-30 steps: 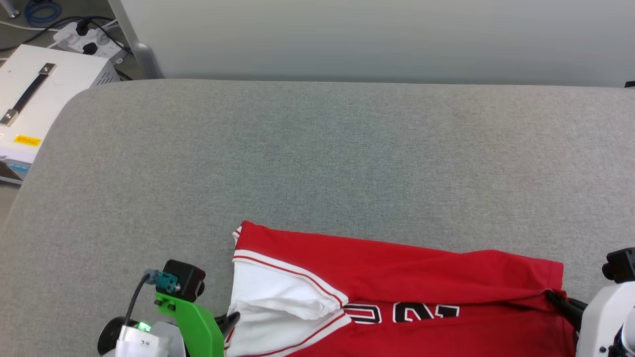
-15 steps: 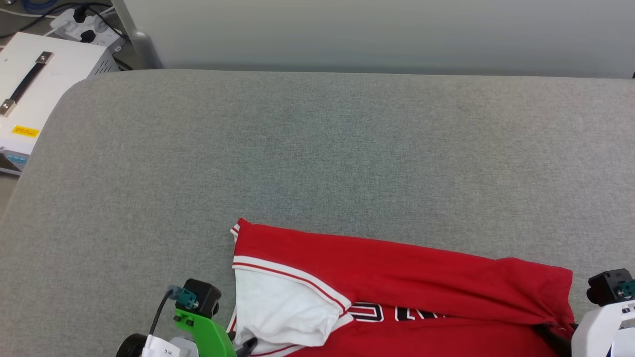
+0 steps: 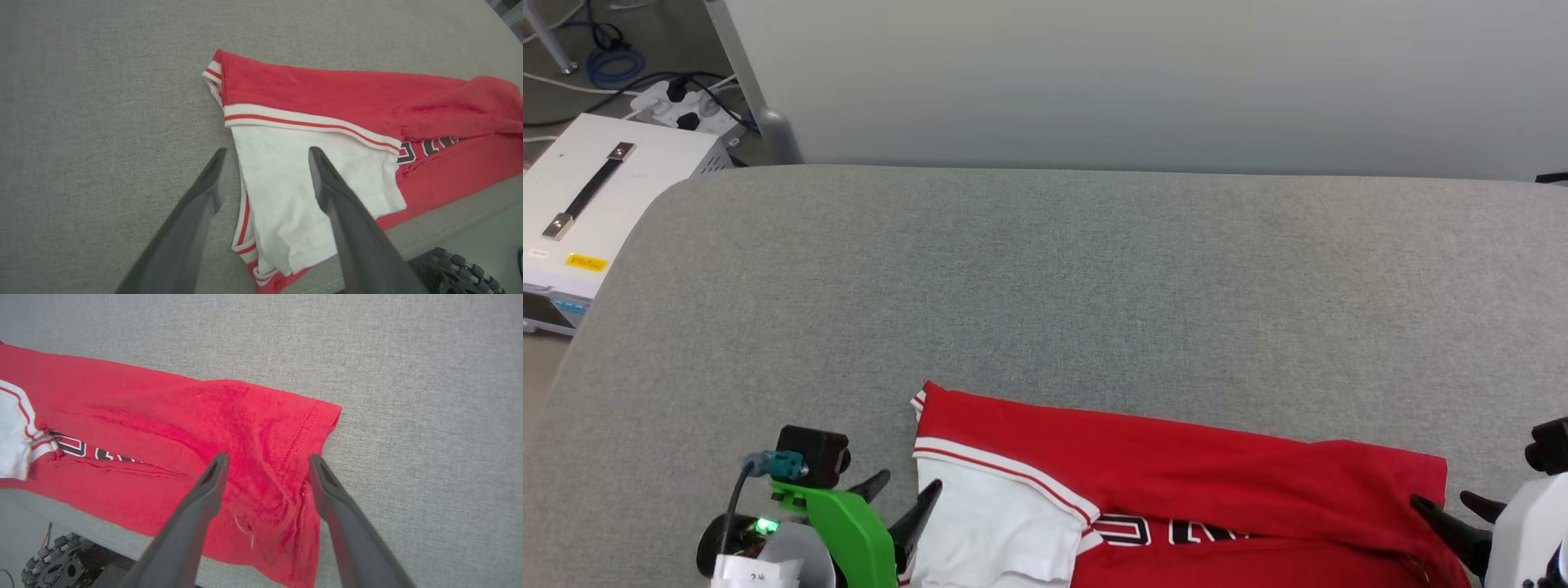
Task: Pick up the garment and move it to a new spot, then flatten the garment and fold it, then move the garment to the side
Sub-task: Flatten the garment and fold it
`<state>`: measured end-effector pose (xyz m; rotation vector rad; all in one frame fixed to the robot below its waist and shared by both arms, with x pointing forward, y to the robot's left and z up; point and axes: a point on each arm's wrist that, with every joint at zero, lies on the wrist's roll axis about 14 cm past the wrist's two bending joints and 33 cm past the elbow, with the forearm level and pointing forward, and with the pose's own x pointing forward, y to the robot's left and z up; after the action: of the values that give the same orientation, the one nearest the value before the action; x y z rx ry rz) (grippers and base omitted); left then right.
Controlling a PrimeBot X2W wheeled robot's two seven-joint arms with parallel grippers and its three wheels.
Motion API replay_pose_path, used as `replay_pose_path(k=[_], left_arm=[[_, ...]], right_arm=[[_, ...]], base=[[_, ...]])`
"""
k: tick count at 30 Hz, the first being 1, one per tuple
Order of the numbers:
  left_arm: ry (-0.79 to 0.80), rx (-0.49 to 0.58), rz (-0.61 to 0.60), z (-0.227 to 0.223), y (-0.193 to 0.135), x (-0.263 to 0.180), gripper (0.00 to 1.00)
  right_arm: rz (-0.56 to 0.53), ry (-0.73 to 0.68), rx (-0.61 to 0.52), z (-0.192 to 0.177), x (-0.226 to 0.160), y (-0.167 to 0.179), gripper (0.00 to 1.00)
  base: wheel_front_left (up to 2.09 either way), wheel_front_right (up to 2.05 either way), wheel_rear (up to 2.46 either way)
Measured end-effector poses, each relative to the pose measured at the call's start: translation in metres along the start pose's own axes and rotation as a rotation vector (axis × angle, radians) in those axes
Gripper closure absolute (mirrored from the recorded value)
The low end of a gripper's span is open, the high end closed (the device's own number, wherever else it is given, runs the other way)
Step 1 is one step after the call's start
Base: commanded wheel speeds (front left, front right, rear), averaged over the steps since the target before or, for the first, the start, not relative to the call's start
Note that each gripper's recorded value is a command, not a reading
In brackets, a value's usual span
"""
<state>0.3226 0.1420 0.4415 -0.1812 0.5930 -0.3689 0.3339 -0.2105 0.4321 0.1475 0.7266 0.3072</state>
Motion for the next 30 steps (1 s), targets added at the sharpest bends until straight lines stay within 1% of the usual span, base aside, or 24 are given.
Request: replay_pose_path(k=[6, 8, 14, 18, 22, 30], left_arm=[[-0.247, 0.004, 0.049, 0.045, 0.007, -0.010, 0.00], [-0.334, 0.038, 0.052, 0.060, 0.007, -0.013, 0.00], [-0.454, 0.105, 0.078, 0.074, 0.014, -0.015, 0.00], [-0.484, 0.108, 0.103, 0.078, 0.023, -0.014, 0.00], [-0.462, 0.100, 0.121, 0.072, 0.032, -0.011, 0.00], [-0.431, 0.085, 0.151, 0.062, 0.045, -0.007, 0.00]], right_arm=[[-0.065, 0.030, 0.071, -0.006, -0.010, -0.015, 0.00], [-0.088, 0.040, 0.093, -0.008, -0.009, -0.019, 0.00], [-0.123, 0.064, 0.199, -0.019, 0.000, -0.022, 0.00], [-0.154, 0.093, 0.262, -0.028, 0.009, -0.029, 0.00], [-0.193, 0.126, 0.292, -0.036, 0.017, -0.039, 0.00], [-0.173, 0.216, 0.340, -0.056, 0.034, -0.034, 0.00]], base=[[0.00, 0.00, 0.00], [0.00, 0.00, 0.00], [0.00, 0.00, 0.00], [0.00, 0.00, 0.00], [0.00, 0.00, 0.00], [0.00, 0.00, 0.00]])
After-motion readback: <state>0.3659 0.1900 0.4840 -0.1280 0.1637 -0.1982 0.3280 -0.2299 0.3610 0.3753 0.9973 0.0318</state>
